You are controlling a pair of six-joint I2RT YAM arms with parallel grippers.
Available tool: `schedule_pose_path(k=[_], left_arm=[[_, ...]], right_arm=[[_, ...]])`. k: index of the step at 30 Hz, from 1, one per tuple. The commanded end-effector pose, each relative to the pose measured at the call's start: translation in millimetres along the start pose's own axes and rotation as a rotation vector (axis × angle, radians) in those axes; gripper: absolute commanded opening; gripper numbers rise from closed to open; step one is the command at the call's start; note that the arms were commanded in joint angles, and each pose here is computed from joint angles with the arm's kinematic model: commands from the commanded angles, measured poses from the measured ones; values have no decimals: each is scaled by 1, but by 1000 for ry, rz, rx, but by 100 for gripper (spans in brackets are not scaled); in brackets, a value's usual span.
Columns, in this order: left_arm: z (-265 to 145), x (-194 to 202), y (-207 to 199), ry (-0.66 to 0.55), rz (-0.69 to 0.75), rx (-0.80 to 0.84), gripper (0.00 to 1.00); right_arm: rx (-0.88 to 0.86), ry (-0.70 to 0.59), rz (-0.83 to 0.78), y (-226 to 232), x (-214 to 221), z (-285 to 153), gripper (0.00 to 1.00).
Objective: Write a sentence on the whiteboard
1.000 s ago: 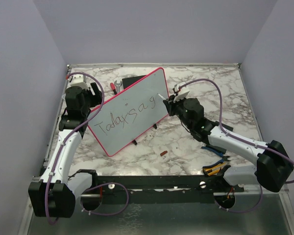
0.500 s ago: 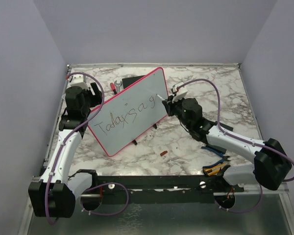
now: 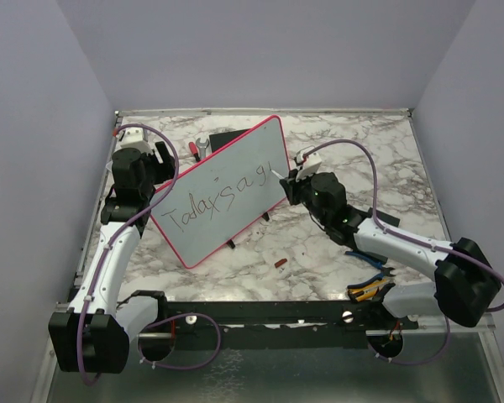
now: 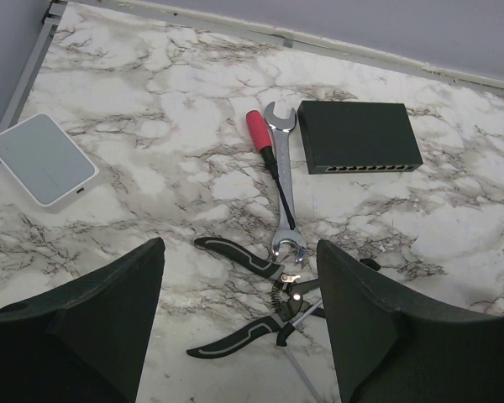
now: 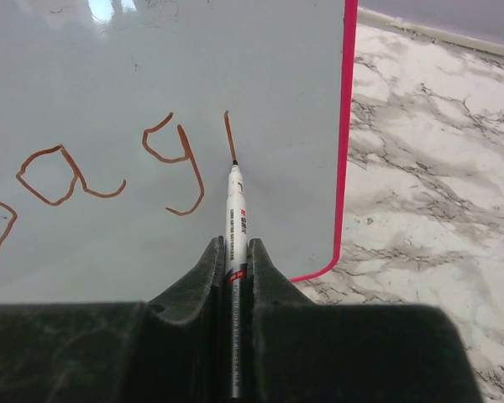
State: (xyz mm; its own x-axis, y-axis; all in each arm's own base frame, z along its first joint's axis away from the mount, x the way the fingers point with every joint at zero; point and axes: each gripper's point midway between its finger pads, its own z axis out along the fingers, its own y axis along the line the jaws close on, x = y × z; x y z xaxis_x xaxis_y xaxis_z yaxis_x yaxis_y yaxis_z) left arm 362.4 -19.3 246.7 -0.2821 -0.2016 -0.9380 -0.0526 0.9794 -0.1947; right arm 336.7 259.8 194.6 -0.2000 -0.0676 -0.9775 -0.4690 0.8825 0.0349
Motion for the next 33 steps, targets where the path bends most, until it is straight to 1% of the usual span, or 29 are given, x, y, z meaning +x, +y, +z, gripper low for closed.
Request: schedule_pose_path(k=[1, 5, 14, 33], left_arm=[[-3, 11, -5, 30, 2, 25, 74], [-3, 11, -5, 29, 3, 27, 74], [-3, 11, -5, 29, 4, 26, 74], [-4, 11, -5, 28, 6, 28, 74]], right_arm=[[-13, -54, 16, -1, -23, -9, 0], [-15, -87, 17, -1, -38, -14, 1], [-12, -126, -5, 1, -57, -4, 1], [-7, -123, -28, 3, -55, 10, 1]])
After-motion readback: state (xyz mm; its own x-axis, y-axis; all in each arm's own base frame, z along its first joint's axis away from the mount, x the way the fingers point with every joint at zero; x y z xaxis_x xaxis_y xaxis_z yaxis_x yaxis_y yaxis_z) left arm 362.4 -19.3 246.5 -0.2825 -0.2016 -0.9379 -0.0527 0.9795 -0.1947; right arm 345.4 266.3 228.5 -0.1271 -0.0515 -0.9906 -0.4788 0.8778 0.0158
